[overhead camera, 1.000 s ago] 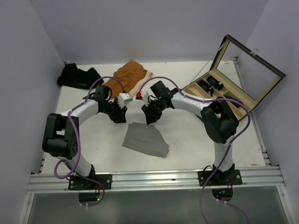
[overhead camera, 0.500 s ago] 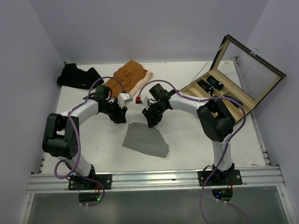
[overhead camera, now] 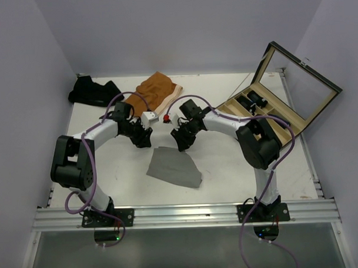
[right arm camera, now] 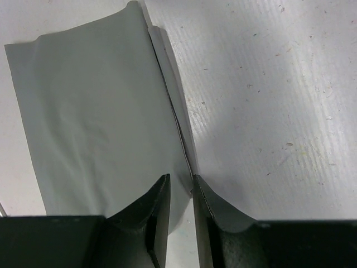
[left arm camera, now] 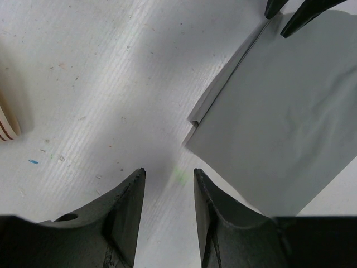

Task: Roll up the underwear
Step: Fold the underwear

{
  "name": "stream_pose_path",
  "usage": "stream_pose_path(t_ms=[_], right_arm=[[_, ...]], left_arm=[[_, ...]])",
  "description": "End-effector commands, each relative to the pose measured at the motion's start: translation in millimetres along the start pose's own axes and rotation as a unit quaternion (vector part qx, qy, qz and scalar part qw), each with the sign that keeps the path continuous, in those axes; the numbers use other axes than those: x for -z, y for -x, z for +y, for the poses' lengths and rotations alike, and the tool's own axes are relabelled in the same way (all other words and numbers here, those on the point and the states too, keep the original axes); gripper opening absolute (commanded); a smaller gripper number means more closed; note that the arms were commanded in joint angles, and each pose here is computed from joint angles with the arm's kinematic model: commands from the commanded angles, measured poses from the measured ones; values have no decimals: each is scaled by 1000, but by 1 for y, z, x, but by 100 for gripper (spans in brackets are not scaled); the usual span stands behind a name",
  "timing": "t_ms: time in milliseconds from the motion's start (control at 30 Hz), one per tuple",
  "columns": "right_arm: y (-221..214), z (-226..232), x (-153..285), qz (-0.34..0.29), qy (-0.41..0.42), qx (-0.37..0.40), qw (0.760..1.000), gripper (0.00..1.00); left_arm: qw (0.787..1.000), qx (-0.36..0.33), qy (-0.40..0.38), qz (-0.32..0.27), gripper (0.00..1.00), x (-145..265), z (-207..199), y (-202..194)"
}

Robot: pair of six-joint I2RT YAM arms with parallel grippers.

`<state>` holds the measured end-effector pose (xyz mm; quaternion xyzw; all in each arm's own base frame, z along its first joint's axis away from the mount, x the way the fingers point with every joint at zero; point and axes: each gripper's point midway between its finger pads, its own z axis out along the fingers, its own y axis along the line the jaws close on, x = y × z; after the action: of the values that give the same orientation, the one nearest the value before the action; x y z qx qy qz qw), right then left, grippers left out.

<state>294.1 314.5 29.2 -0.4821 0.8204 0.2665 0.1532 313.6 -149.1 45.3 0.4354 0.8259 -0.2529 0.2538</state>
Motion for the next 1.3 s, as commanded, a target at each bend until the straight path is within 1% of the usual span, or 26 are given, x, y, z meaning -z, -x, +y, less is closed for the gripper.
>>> stream_pose_path(t_ms=[0,167,400,500,533,633,833,1000,1133,1267], right_arm=[[17,-7,11,-25,-18,14,999,27],[11,-7,7,-14,-11,15,1000,26],[4,-5,5,-3,-1,20,1000,21],[2,-4,3,0,2,21,1000,18],[2,-4,3,0,2,21,1000,15],[3,-4,4,-2,1,24,1000,11],[1,-3,3,2,9,24,1000,7],[1,0,4,3,15,28,999,0],[1,5,9,-2,21,30,999,0],[8,12,23,-19,17,35,999,0]], left_arm=[[1000,-15,-2,-27,44,5,-1,10],[1000,-20,-3,-24,45,6,-2,8],[999,-21,-4,-25,45,5,-2,8],[999,-21,-3,-24,45,6,-2,8],[999,-22,-3,-23,45,6,-2,8],[999,-22,-2,-23,45,6,-1,8],[999,-24,-2,-24,46,7,-1,9],[999,-23,-1,-24,46,7,-1,9],[999,-25,1,-25,46,7,0,10],[999,-23,1,-26,46,7,-1,9]])
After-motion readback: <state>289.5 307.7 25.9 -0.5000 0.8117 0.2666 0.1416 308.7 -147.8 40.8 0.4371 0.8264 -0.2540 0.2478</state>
